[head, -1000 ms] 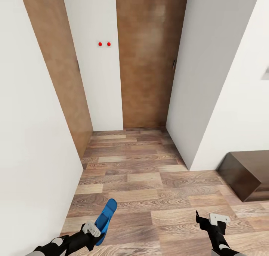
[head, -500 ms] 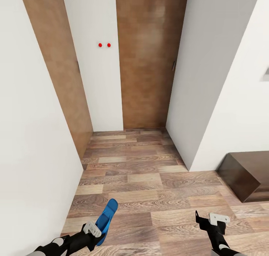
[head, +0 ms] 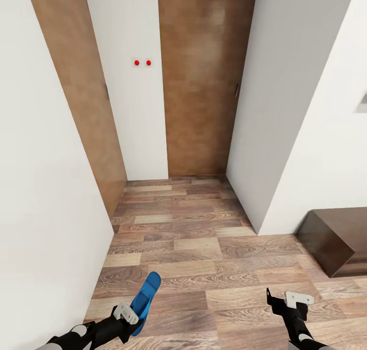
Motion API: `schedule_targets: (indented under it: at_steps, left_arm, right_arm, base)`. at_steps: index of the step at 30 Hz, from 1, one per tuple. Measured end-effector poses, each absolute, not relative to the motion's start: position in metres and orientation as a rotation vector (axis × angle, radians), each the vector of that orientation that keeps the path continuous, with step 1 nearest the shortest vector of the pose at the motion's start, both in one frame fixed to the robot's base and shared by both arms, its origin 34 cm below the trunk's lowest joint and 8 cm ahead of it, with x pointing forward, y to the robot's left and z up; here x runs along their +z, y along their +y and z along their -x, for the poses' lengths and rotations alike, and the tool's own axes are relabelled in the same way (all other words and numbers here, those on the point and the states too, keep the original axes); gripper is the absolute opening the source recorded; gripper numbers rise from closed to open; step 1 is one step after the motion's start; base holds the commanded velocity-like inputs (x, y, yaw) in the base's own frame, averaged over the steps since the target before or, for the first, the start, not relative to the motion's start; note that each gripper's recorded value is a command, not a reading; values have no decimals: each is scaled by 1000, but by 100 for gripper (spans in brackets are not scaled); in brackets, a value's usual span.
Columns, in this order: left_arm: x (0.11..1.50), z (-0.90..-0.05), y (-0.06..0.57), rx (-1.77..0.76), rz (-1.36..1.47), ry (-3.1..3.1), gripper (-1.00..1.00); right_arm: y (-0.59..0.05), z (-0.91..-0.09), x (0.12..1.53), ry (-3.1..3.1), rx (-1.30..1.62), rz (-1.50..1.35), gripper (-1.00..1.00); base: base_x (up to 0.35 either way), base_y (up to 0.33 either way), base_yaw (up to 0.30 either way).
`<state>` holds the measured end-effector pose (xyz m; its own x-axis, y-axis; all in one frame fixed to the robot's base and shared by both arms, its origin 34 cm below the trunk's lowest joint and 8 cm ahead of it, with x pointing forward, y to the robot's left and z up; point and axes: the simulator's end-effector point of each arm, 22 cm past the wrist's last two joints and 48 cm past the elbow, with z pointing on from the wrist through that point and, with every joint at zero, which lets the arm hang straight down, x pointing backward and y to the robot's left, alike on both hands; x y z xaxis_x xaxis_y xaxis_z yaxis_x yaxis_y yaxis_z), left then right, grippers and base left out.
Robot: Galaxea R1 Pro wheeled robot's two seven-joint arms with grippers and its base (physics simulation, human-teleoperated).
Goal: In the bedroom, move the book from the bed onto either nightstand, and place the two sandals side by side next to the bed.
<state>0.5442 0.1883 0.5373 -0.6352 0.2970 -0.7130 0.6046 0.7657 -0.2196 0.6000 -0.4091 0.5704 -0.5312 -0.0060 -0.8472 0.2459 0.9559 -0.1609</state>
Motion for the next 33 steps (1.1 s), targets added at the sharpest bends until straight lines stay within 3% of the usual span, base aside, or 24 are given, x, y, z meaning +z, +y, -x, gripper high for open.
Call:
schedule_targets:
  at_steps: [14, 33]
  left_arm:
    - [537, -543, 188, -588, -672, 2280, -100]
    - [532, -540, 187, -595, -670, 2290, -100]
  right_arm:
    - [-410, -599, 570, 2113, -325, -171, 100]
    - [-409, -597, 565, 2124, -325, -167, 100]
  base:
    - [0, 0, -21]
    - [0, 0, -246]
